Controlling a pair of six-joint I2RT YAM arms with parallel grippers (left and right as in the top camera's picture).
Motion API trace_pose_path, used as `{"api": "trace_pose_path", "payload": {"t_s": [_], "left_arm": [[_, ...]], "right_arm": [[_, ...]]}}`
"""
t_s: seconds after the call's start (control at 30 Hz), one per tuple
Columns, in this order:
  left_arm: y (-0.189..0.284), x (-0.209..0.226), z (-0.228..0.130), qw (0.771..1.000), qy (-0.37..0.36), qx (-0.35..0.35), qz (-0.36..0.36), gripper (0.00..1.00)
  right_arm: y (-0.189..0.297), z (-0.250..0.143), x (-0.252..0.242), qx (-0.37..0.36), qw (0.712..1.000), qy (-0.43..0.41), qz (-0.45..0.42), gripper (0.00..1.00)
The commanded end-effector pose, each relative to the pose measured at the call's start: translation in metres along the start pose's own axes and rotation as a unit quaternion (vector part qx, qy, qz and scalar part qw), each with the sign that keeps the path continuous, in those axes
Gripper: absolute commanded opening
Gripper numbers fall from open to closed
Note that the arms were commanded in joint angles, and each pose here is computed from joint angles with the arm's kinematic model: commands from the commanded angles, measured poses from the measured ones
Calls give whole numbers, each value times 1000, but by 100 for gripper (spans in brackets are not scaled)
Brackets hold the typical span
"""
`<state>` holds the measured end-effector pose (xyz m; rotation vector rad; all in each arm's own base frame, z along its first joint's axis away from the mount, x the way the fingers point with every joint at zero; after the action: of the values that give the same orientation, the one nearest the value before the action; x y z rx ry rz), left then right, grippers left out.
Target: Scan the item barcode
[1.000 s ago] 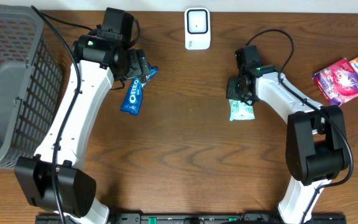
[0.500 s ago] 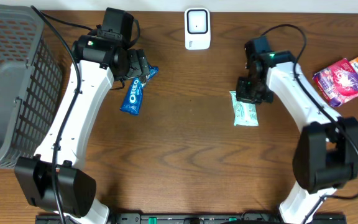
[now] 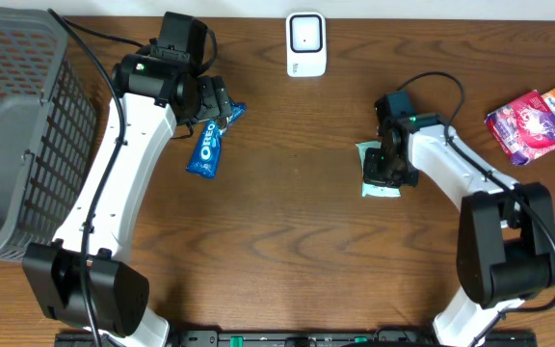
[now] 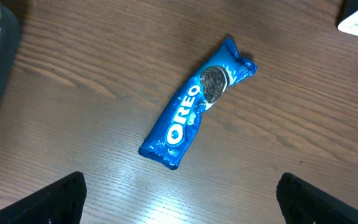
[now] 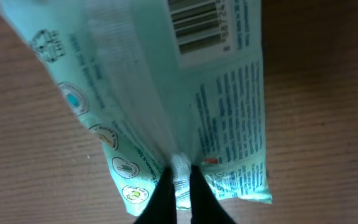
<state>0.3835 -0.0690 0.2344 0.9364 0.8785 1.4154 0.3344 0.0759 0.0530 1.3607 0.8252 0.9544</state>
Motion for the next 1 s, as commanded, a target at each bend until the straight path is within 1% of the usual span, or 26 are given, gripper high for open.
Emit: {"api": "trace_pose_path", "payload": {"t_s": [0.0,0.13,0.27,0.3,0.4,0.43,0.47,0.5,0.57,0.8,0.87,0.97], "left_arm": [[-1,2,0,1000,-1,2,5,98],[-1,2,0,1000,-1,2,5,98],[-1,2,0,1000,-1,2,5,98],[-1,2,0,1000,-1,2,5,98],[-1,2,0,1000,-1,2,5,98],[-1,2,0,1000,-1,2,5,98],[-1,2,0,1000,-1,2,5,98],[-1,2,0,1000,-1,2,5,98],[-1,2,0,1000,-1,2,5,98],[-1,2,0,1000,-1,2,5,98],[-1,2,0,1000,-1,2,5,98],[-1,2,0,1000,-1,2,5,98]], "right_arm": [[-14,-10,-5,16,1000,-2,-10,1],[7,0,1,9,1000,-1,-8,2],[45,17,15,-10,1000,2,7,7],[55,21,19,-16,1000,8,14,10],[75,28,33,-34,999,27,28,23],[77,29,36,-40,998,30,28,31],[77,29,38,-44,998,34,27,37],[77,28,39,-48,998,37,21,40],[72,25,37,-55,998,44,1,44],[47,12,23,-115,985,54,-115,54],[38,9,23,-130,982,56,-126,56],[25,6,26,-151,979,62,-122,57]]}}
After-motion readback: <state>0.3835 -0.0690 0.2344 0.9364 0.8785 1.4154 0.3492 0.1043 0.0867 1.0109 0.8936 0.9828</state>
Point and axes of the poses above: each gripper's point midway between its finger pads, its own y axis back along the fingers, its own x axis along the line the jaws close on, z = x × y, the point moved 4 cm from there along y, back along the fingers, and after that the axes turned 15 degrees about -y, right-handed, at the moved point
